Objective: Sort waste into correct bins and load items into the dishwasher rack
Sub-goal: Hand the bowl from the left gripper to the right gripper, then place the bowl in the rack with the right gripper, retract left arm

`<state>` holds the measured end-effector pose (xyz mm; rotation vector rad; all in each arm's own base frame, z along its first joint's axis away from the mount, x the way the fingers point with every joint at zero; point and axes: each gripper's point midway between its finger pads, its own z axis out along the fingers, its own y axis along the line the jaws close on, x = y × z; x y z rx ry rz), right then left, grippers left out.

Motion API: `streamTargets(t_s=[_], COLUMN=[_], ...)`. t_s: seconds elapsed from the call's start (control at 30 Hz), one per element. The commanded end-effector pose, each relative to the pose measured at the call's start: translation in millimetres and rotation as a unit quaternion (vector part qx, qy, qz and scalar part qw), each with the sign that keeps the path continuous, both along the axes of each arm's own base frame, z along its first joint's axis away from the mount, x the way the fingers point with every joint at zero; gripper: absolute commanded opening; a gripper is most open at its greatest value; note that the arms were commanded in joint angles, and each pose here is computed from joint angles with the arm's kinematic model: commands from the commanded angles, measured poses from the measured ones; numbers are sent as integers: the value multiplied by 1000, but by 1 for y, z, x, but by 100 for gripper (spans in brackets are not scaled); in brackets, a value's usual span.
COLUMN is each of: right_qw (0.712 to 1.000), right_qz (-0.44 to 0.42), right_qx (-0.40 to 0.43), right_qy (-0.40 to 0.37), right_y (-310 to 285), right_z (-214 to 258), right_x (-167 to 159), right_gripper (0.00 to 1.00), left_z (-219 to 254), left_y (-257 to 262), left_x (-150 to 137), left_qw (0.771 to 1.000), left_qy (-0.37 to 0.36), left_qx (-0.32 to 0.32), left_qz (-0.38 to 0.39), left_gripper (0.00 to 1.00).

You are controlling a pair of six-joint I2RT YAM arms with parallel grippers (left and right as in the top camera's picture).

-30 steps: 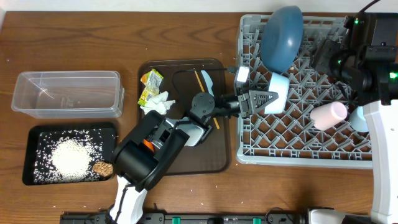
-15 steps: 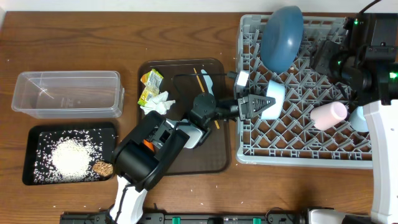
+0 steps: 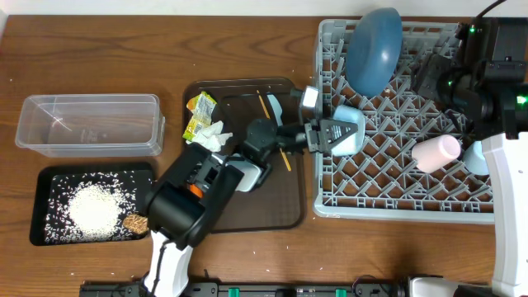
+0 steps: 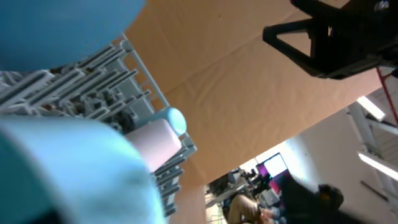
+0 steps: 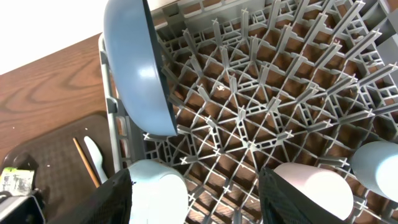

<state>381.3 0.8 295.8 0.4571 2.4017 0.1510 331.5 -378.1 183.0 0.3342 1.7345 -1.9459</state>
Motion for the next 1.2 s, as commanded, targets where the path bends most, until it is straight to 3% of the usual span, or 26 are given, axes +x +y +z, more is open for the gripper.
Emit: streamTargets(t_s=[0.0, 0.27, 0.47, 0.8, 1.0, 1.17], right_qw=[1000, 1000, 1000, 1000, 983, 969], right_qz=[-7, -7, -7, 2, 169, 230], right_qx=[-1, -1, -1, 3, 19, 28], right_qy=[2, 1, 0, -12, -63, -89], right_y=[-3, -3, -3, 0, 50, 82], right_z=[-1, -1, 0, 3, 21, 30], right_x=[0, 1, 1, 6, 16, 17], right_gripper=[58, 58, 58, 59, 61, 63], left_z=[-7, -13, -40, -26, -18, 24], left_y=[7, 18, 45, 103, 141, 176], left_x=[-4, 7, 36, 68, 78, 86], left_qw=[1000, 1000, 997, 996, 993, 992], left_qy=[-1, 8, 48, 47, 59, 28], left_qx=[9, 20, 60, 59, 75, 72], left_qz=[-24, -16, 20, 56, 67, 100], left_gripper=[98, 98, 98, 98, 98, 98])
